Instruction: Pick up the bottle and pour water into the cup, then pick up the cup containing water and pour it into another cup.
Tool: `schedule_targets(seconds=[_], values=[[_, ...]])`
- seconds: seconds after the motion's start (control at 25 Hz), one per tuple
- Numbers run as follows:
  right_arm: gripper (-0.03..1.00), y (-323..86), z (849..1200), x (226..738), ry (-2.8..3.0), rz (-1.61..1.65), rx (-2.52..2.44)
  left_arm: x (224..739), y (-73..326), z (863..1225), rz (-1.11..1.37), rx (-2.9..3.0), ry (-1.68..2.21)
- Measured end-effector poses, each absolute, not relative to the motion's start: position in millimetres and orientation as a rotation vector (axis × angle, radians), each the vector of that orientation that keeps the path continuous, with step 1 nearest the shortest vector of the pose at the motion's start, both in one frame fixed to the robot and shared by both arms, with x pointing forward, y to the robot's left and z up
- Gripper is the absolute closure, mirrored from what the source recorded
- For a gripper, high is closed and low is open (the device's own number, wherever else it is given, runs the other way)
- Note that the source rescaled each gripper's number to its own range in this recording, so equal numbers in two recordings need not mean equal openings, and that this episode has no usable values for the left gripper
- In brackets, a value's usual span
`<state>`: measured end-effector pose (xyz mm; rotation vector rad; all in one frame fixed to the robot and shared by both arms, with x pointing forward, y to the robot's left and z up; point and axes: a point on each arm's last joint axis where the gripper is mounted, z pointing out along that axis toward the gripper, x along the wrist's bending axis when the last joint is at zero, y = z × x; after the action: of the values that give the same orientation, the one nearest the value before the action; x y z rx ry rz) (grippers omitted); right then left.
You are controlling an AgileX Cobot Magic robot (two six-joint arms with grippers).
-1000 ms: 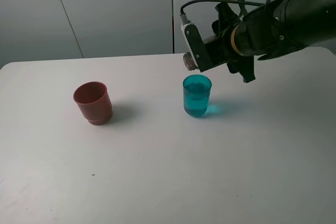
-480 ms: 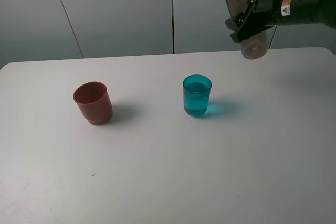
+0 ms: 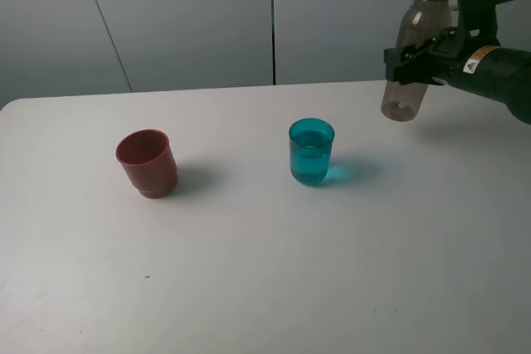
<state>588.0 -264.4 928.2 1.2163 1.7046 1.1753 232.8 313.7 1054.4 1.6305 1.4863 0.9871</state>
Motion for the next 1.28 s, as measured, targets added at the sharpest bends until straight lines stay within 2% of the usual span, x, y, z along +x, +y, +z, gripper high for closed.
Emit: schedule_targets(seconds=[0.32,0.72,0.76,0.8,0.84,0.88,0.92,1.0,1.12,1.28], values=[[0.93,-261,891,579,1.802,1.125,1.177,233,314,1054,0.987,1.63,1.486],[0.93,-258,883,575,1.842,1.125,1.15,233,314,1054,0.987,1.63,1.486],[0.89,-258,883,575,1.843,1.124,1.151,233,314,1054,0.987,1.63,1.486],[0.67,-258,883,575,1.842,1.125,1.153,233,314,1054,0.987,1.63,1.486],[0.29,-258,882,574,1.847,1.123,1.151,233,314,1054,0.987,1.63,1.486],[0.1,-258,882,574,1.851,1.123,1.148,233,314,1054,0.987,1.63,1.486],[0.03,-258,882,574,1.858,1.119,1.147,233,314,1054,0.987,1.63,1.486],[-0.02,-258,884,573,1.867,1.112,1.141,233,314,1054,0.987,1.63,1.486],[-0.03,-258,899,573,1.838,1.121,1.111,233,314,1054,0.987,1.63,1.486],[-0.03,-258,940,570,1.746,1.164,1.025,233,314,1054,0.987,1.63,1.486]])
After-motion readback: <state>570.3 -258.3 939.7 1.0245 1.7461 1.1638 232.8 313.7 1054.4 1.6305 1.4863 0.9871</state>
